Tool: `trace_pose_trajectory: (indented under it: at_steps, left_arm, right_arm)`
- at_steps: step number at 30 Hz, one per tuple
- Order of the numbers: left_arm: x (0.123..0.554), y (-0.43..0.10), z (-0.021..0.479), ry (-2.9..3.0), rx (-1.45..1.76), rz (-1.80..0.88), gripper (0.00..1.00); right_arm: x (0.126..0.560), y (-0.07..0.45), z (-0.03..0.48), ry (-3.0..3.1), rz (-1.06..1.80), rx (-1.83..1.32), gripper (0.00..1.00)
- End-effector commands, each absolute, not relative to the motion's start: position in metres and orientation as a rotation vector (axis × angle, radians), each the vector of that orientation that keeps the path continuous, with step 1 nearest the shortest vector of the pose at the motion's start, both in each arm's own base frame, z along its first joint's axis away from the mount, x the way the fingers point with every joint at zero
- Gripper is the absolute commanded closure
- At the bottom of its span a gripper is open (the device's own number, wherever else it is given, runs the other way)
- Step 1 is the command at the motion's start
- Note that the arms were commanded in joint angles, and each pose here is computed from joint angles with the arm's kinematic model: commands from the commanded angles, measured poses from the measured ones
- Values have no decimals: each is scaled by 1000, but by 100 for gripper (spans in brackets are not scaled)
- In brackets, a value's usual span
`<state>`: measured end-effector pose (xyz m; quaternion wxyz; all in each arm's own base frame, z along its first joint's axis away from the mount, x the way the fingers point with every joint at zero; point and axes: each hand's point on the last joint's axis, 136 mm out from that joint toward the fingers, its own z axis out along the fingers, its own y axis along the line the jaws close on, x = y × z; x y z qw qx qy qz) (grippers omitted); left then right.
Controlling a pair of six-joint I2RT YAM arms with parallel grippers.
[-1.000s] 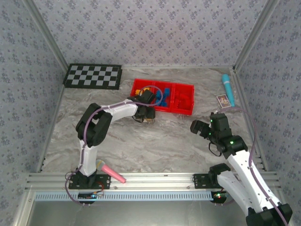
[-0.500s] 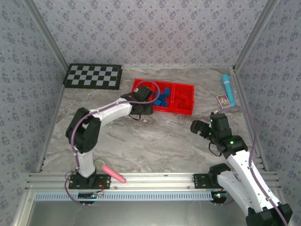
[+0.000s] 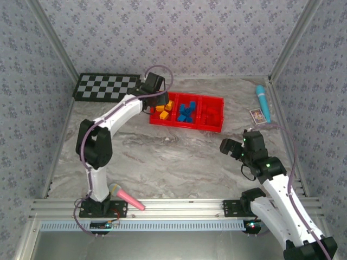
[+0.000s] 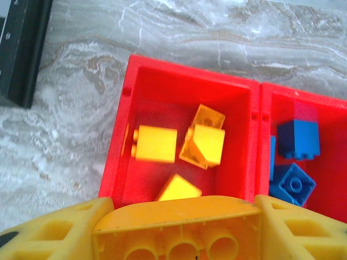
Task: Sort the legos into containers by color
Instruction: Pick up the lego from the center of the table, then place the lego in the container.
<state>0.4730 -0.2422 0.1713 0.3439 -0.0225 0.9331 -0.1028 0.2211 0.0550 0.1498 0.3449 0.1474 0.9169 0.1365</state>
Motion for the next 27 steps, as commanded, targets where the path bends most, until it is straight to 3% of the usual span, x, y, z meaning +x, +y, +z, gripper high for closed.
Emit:
trace_pose_trajectory:
  at_steps: [1,8,12,17,22,27]
  left_arm:
    - [484,-244,158,2465,-28,-262,55]
    - [491,-252,138,2500,3,-279,48]
    - [489,-255,136,2504,37,-293,26]
    - [485,-252,150,2457,46,-314,10]
    - [479,-246,174,2396,51,-328,0]
    - [462,-236,202,2306,64,-359,0]
  right_arm:
    - [213,49,150,2400,318,379,0]
    - [212,47,149,2403,311,380,0]
    - [215,48,149,2402,317,384,0]
    - [217,48,149,2398,313,388,0]
    - [219,48,150,2397,311,386,0]
    - [222,46,149,2391,293,387,0]
